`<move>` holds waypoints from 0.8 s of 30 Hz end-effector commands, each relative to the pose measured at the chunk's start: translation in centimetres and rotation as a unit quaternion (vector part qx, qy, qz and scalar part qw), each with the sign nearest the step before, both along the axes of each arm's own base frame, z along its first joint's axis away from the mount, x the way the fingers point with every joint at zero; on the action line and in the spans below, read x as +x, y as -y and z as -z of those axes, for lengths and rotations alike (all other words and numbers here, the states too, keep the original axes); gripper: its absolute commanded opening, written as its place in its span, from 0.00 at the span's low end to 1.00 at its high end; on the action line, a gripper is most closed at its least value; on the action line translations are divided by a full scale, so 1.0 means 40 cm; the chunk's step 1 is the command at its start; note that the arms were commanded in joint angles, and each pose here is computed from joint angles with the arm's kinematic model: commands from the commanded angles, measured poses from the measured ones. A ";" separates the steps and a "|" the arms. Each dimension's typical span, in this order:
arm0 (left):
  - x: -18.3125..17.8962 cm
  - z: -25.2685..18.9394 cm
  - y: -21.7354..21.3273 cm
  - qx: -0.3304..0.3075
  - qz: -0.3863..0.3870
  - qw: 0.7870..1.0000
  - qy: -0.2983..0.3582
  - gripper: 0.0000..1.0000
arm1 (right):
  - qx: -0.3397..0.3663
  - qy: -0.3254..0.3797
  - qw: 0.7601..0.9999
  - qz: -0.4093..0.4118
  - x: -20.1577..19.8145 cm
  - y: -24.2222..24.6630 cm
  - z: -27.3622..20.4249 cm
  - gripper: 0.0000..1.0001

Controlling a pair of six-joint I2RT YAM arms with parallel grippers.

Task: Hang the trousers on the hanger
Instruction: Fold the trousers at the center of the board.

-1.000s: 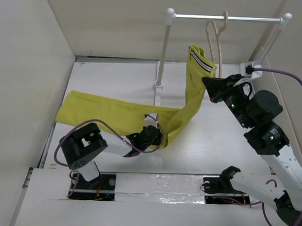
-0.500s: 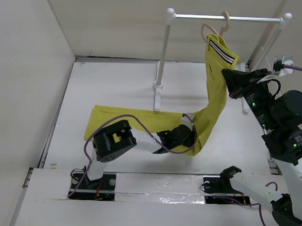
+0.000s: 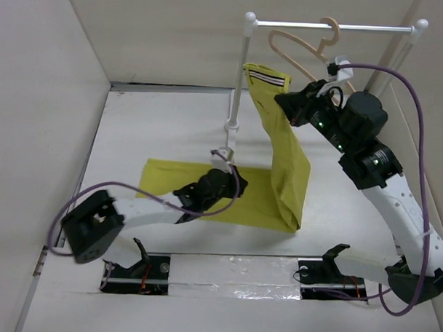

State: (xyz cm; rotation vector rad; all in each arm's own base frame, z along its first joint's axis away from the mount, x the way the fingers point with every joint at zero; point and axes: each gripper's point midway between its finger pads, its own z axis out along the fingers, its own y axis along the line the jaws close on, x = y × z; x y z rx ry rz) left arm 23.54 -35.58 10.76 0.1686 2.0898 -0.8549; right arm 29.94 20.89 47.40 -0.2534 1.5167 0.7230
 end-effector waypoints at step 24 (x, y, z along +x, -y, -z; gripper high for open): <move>-0.122 -0.569 -0.758 -0.223 -0.352 0.892 0.177 0.20 | -0.115 -0.103 0.944 -0.293 -0.092 -0.973 0.584 0.61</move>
